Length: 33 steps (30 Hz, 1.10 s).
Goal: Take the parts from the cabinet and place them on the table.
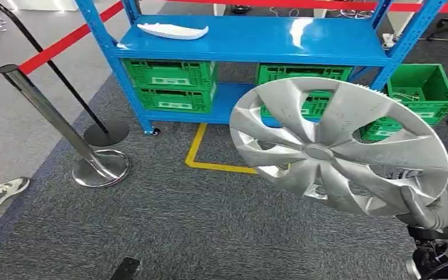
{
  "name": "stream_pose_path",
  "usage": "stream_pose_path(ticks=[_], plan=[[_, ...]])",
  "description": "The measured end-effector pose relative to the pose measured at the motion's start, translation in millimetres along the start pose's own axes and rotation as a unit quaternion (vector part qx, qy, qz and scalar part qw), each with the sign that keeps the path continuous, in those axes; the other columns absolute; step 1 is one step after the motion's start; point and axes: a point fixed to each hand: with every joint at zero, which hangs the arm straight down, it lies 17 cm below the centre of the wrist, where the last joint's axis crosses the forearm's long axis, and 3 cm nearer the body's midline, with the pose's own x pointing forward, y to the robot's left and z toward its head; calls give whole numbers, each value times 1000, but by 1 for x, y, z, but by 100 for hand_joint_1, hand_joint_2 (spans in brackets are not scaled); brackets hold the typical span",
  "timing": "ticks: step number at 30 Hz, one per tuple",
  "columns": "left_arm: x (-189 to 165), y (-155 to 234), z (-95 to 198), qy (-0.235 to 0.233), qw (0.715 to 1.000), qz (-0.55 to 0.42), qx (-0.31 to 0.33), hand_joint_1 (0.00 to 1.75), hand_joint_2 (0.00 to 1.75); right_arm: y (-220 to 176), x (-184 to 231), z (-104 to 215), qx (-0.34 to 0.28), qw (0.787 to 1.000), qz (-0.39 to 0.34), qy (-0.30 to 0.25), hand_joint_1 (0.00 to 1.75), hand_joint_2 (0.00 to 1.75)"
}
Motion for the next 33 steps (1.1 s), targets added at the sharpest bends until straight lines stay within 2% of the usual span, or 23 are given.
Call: stream_pose_path(ticks=[33], plan=[[-4,4,1,2,1000,-5,13,0,175,5,6,6,8,999,33,-6,175,175]])
